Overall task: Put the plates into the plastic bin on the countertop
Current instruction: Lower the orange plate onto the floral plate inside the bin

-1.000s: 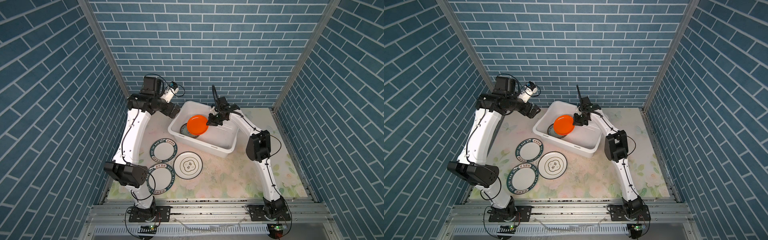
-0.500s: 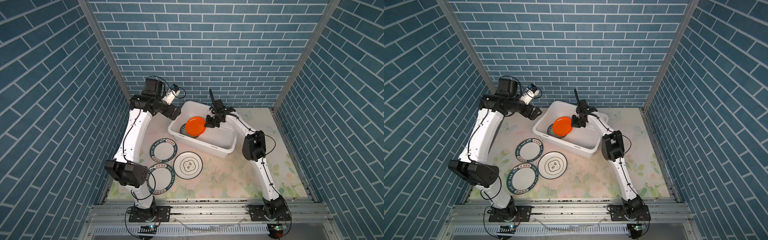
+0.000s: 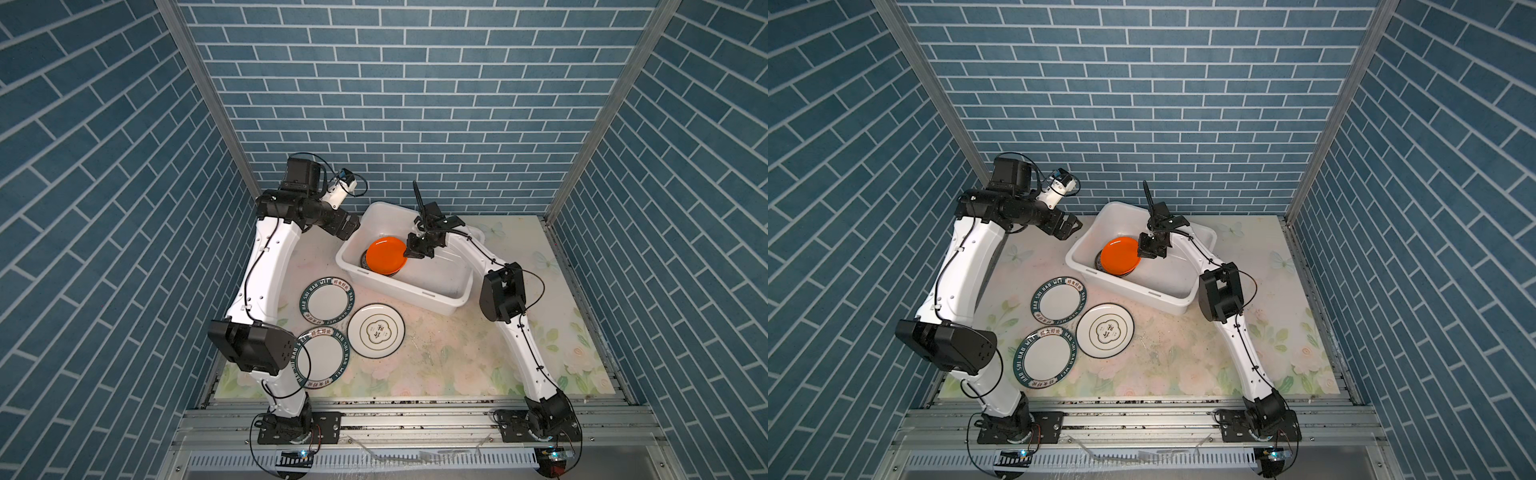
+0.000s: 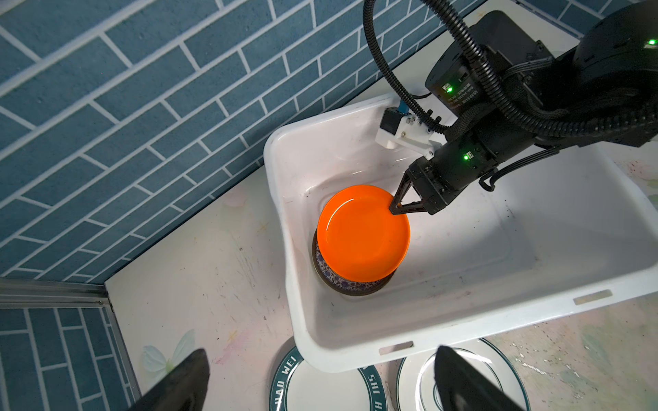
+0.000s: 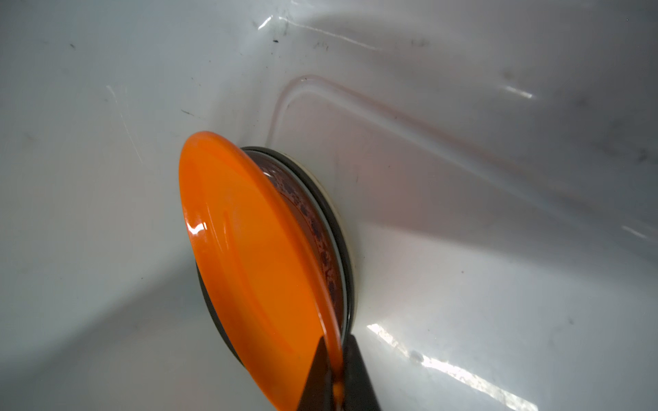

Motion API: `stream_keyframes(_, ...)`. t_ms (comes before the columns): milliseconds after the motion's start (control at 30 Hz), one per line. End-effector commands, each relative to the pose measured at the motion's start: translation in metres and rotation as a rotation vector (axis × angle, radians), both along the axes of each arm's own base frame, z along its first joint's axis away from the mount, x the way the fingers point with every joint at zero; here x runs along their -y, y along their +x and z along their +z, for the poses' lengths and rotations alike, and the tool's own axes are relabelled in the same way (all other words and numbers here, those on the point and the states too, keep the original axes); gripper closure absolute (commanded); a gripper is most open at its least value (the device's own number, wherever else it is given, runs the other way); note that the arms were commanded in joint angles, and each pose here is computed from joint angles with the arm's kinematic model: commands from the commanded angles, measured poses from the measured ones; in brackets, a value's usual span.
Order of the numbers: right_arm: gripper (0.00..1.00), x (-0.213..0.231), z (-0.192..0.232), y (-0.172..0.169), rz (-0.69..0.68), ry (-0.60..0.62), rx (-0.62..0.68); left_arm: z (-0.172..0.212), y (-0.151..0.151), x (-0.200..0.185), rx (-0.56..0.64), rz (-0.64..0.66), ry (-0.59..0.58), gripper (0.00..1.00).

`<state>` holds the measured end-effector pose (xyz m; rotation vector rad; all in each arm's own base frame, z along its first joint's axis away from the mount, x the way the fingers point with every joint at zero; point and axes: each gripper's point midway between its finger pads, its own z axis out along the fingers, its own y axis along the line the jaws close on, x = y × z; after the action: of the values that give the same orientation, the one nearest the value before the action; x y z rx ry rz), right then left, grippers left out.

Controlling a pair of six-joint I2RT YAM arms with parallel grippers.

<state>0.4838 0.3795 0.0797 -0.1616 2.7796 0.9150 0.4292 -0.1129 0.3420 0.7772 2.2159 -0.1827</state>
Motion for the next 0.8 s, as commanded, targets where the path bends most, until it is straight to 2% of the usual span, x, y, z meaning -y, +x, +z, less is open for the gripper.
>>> stream_keyframes(0,0.97,-0.01,0.001,-0.001,-0.001,0.037,-0.022,0.001,0.0,-0.001,0.002,0.0,-0.015,0.01)
stream_keyframes(467,0.87,-0.014,-0.007,-0.008,0.005,0.031,-0.051,-0.003,0.002,-0.006,-0.007,0.016,-0.025,0.01)
stream_keyframes(767,0.84,-0.009,-0.013,-0.011,0.002,0.004,-0.063,-0.003,0.003,-0.006,-0.006,0.018,-0.029,0.0)
